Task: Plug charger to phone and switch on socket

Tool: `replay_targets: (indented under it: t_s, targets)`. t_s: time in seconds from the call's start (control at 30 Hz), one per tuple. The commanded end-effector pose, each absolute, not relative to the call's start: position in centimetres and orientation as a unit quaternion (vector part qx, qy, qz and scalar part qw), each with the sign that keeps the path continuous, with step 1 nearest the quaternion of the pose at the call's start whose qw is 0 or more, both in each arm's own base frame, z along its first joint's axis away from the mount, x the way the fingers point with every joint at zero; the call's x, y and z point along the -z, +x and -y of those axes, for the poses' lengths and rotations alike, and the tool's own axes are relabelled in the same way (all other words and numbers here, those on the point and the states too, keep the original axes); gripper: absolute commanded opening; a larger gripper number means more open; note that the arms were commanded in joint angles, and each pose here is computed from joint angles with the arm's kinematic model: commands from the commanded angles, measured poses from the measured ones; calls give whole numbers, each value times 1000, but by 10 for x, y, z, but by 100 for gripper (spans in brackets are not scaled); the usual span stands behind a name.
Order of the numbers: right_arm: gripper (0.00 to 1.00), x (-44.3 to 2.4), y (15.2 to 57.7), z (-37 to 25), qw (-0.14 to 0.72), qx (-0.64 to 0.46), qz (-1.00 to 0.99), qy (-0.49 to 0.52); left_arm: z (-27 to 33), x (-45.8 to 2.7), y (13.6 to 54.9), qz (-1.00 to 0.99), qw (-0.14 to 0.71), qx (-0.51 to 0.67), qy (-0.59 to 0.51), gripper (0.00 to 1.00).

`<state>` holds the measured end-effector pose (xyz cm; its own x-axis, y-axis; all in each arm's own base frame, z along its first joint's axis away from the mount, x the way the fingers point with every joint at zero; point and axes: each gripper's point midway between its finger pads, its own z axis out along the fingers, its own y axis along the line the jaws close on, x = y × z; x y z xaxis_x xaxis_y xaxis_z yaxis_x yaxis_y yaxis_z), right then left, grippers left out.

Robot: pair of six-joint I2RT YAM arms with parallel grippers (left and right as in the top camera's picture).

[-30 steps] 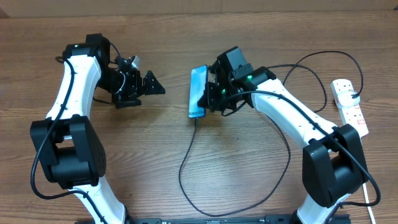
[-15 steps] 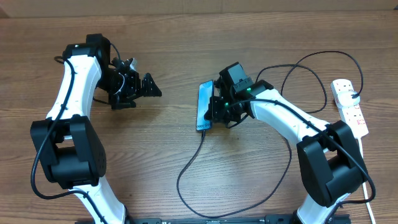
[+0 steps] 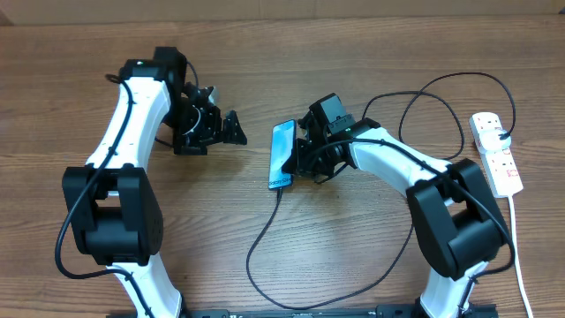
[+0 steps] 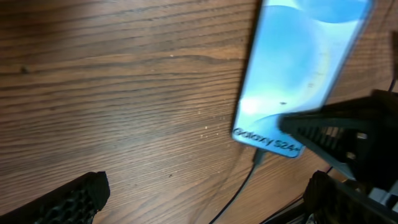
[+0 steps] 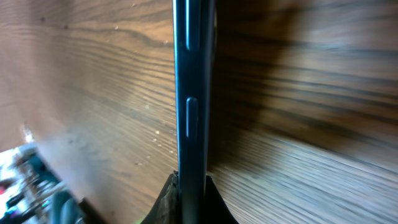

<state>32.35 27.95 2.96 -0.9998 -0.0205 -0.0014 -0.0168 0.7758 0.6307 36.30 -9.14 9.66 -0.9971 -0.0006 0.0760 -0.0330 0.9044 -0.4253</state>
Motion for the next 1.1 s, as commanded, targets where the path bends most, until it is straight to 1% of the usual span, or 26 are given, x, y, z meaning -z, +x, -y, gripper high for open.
replay_targets:
  t_s: [0.0, 0.13, 0.2, 0.23, 0.33, 0.4, 0.5, 0.53, 0.6, 0.83, 0.9, 1.0, 1.07]
  targets:
    - [4, -8, 318, -281, 27, 335, 942, 7, 96, -101, 363, 977, 32, -213, 5, 100]
    - [5, 6, 321, -282, 29, 334, 942, 7, 102, -101, 361, 977, 34, -213, -2, 100]
    - [13, 8, 323, -283, 27, 335, 942, 7, 103, -101, 361, 977, 34, -213, -5, 100]
    - [19, 8, 323, -283, 25, 336, 941, 8, 104, -101, 361, 976, 34, -213, -5, 100]
    - [26, 7, 325, -284, 22, 338, 941, 9, 104, -101, 361, 976, 34, -213, -5, 100]
    - [28, 7, 325, -284, 22, 338, 941, 9, 103, -101, 361, 976, 34, -213, -5, 100]
    - [43, 7, 325, -284, 22, 338, 941, 9, 103, -101, 361, 976, 34, -213, -5, 100]
    - [46, 7, 325, -284, 22, 338, 941, 9, 103, -101, 361, 976, 34, -213, -5, 100]
    - [48, 7, 325, -283, 21, 337, 941, 9, 103, -101, 361, 976, 34, -213, -5, 100]
    - [49, 8, 325, -282, 22, 334, 942, 6, 102, -100, 361, 977, 34, -209, -5, 100]
    - [49, 10, 326, -279, 26, 326, 945, -14, 99, -99, 361, 979, 35, -198, -5, 100]
    - [55, 14, 331, -267, 34, 308, 949, -61, 94, -97, 359, 982, 38, -183, -4, 100]
    - [58, 14, 333, -261, 35, 307, 948, -72, 92, -96, 359, 983, 38, -177, -4, 100]
